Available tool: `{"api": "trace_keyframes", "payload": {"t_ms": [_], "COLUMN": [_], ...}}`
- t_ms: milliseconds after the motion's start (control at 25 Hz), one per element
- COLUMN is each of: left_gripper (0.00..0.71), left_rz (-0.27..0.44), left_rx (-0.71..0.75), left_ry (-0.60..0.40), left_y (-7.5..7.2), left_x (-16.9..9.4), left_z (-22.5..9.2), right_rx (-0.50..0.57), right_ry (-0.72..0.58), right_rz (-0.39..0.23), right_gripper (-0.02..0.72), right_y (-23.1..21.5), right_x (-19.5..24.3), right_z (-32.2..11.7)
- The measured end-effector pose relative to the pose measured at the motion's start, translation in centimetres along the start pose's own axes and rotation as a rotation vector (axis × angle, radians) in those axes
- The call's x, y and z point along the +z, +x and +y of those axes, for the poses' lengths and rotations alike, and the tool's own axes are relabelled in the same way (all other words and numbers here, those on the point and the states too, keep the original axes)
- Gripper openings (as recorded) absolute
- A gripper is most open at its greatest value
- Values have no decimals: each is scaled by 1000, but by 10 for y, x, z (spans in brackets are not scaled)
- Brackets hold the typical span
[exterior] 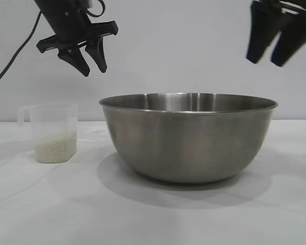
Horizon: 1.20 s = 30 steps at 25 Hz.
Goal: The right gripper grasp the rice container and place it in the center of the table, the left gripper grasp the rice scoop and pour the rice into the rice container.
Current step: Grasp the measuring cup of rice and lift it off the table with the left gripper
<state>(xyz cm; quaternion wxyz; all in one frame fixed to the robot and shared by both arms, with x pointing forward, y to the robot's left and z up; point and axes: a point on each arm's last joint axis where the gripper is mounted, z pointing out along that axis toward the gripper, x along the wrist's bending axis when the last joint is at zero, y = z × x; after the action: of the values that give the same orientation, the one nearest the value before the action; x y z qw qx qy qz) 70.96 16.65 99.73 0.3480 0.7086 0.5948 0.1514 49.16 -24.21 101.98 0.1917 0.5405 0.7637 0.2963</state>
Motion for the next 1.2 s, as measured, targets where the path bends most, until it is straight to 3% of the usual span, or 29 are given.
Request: {"api": "trace_keyframes", "payload": {"t_ms": [240, 640, 760, 1200], "left_gripper": [269, 269, 269, 269], "left_rz": [0, 2, 2, 3], "left_rx": [0, 4, 4, 8], "left_ry": [2, 2, 2, 2], "left_y": [0, 0, 0, 0], "left_x": [0, 0, 0, 0], "left_z": [0, 0, 0, 0], "right_rx": [157, 116, 159, 102], "right_ry": [-109, -192, -173, 9], "right_rz": [-108, -55, -63, -90], "right_gripper": [340, 340, 286, 290], "right_y": [-28, 4, 11, 26], "right_x": [-43, -119, -134, -151], "right_z": [-22, -57, -74, -126]}}
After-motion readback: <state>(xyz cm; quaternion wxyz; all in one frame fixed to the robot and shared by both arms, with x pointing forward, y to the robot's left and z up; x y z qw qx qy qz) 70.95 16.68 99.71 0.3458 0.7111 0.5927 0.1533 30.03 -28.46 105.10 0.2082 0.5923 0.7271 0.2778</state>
